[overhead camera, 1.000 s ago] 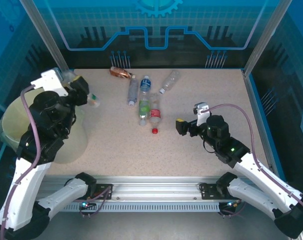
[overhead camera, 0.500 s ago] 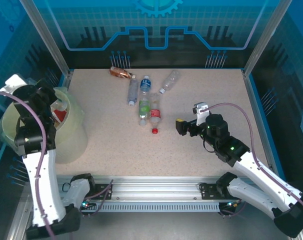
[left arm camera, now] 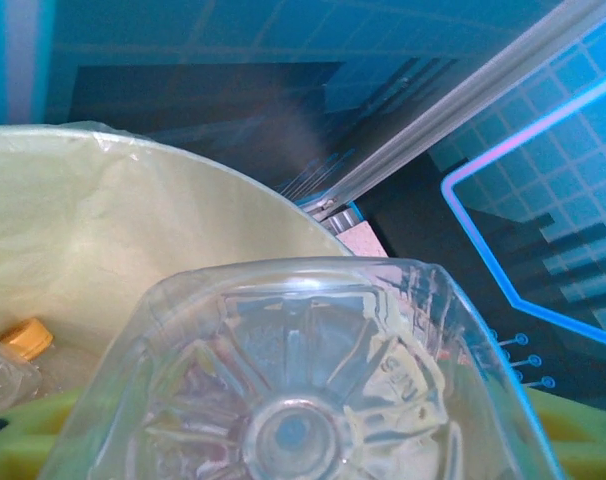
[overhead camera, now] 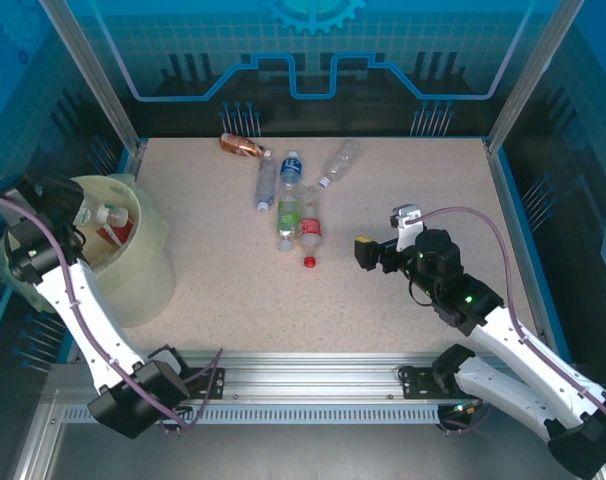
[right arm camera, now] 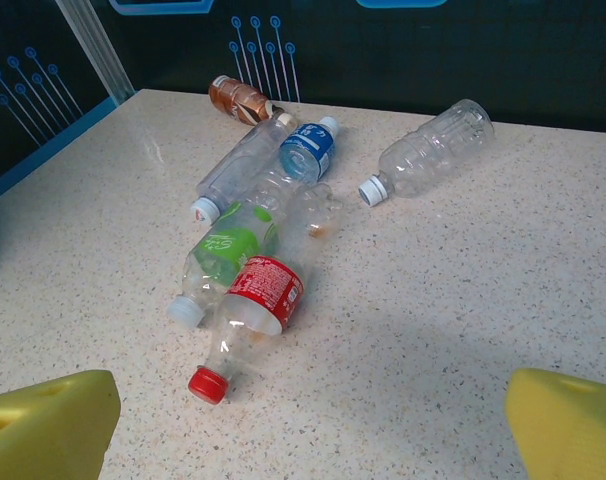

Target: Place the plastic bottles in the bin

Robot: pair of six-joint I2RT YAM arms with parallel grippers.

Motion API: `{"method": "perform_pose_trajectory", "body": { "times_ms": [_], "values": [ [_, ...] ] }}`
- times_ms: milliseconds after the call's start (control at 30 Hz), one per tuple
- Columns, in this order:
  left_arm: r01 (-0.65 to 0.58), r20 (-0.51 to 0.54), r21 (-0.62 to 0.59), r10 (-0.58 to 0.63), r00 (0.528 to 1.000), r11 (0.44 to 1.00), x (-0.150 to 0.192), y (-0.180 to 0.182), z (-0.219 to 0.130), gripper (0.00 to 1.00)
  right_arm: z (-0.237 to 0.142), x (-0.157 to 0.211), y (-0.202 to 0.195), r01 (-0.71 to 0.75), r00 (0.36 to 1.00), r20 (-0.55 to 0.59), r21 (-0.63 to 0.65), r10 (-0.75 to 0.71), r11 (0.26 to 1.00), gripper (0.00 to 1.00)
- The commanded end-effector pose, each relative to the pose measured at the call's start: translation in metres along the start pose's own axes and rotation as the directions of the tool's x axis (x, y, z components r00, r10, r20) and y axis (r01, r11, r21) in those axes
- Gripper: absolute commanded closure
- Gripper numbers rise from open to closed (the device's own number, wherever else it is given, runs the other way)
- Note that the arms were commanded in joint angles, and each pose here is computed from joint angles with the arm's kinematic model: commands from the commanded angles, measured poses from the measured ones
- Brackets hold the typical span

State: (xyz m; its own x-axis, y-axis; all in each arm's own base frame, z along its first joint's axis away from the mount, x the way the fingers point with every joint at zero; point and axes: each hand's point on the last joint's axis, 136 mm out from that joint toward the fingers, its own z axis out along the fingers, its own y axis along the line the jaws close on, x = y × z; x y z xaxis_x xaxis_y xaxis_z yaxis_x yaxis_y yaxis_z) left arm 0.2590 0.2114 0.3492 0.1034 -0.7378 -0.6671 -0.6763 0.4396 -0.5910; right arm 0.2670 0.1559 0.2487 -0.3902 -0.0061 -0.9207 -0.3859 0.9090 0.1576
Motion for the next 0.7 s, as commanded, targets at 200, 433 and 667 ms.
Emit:
{"method": "perform_pose_trajectory", "body": {
  "times_ms": [200,433,667],
  "values": [
    [0.157,0.049,-0.010,-0.156,0.987,0.988,-0.010,0.007,0.013,0.14,0.000,-0.006,-0.003,-0.026,1.000,0.008,0.012,0.025,1.000,0.00],
    [0.122,0.047,0.056,-0.124,0.991,0.991,-0.015,-0.013,-0.008,0.10,0.004,-0.004,-0.005,-0.039,0.999,0.010,0.018,0.038,0.999,0.00],
    [-0.003,0.059,0.178,-0.007,0.998,0.984,-0.003,-0.057,-0.042,0.05,0.007,-0.006,-0.012,-0.083,0.996,0.024,0.050,0.082,0.995,0.00]
  ]
}}
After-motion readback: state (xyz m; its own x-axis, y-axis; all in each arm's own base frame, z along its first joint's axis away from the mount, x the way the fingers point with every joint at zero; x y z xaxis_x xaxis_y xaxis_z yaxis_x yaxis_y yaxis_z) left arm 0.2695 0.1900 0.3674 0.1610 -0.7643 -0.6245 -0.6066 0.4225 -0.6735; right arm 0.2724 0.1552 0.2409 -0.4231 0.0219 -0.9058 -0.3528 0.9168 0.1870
